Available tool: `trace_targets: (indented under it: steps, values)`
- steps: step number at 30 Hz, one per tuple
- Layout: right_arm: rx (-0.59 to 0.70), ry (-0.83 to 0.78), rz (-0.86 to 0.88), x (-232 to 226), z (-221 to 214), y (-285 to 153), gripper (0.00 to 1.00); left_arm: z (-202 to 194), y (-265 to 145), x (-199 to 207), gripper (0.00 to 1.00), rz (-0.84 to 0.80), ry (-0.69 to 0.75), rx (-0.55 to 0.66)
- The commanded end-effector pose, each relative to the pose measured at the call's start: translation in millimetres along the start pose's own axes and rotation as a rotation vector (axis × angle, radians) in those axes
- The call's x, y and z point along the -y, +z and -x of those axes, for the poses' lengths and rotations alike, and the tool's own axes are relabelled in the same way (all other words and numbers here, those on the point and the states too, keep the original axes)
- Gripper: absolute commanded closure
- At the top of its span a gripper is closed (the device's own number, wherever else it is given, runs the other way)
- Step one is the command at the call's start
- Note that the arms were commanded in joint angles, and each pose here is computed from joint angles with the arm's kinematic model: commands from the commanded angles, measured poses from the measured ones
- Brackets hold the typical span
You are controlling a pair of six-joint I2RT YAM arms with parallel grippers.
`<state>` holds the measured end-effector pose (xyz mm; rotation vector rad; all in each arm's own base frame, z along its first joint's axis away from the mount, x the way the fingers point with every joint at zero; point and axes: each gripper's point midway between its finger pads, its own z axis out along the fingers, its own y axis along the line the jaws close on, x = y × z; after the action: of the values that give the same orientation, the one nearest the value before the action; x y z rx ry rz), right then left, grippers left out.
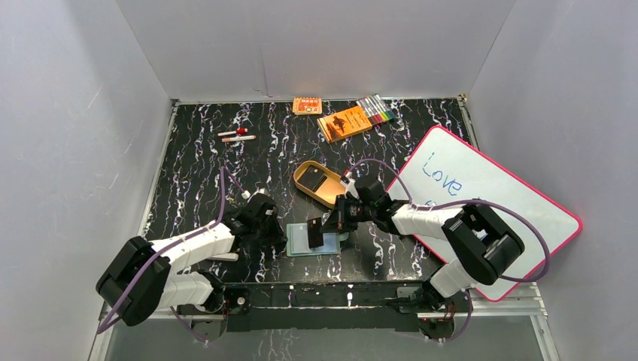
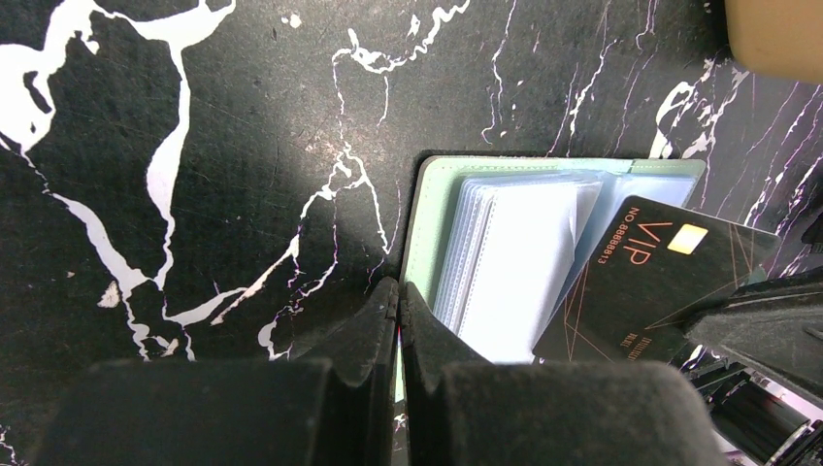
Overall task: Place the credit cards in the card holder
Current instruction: Insert the credit card into the card holder.
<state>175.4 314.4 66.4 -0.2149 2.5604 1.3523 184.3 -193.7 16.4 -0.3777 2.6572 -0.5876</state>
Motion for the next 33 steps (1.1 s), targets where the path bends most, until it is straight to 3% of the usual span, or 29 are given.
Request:
trace_targets:
  steps: [1, 17, 33]
  values:
    - [0.006, 0.017, 0.038, -4.6, 1.2, 2.1, 1.00, -8.5, 3.4, -20.9, 1.00, 0.067, 0.003, -0.015]
    - [0.066, 0.087, 0.004, 10.8, 0.0, -9.5, 1.00, -9.5, 3.1, -26.1, 1.00, 0.083, -0.003, -0.010]
    - [0.012, 0.114, 0.092, 1.1, -4.5, -1.3, 1.00, -8.9, 3.2, -24.6, 1.00, 0.081, -0.004, -0.010]
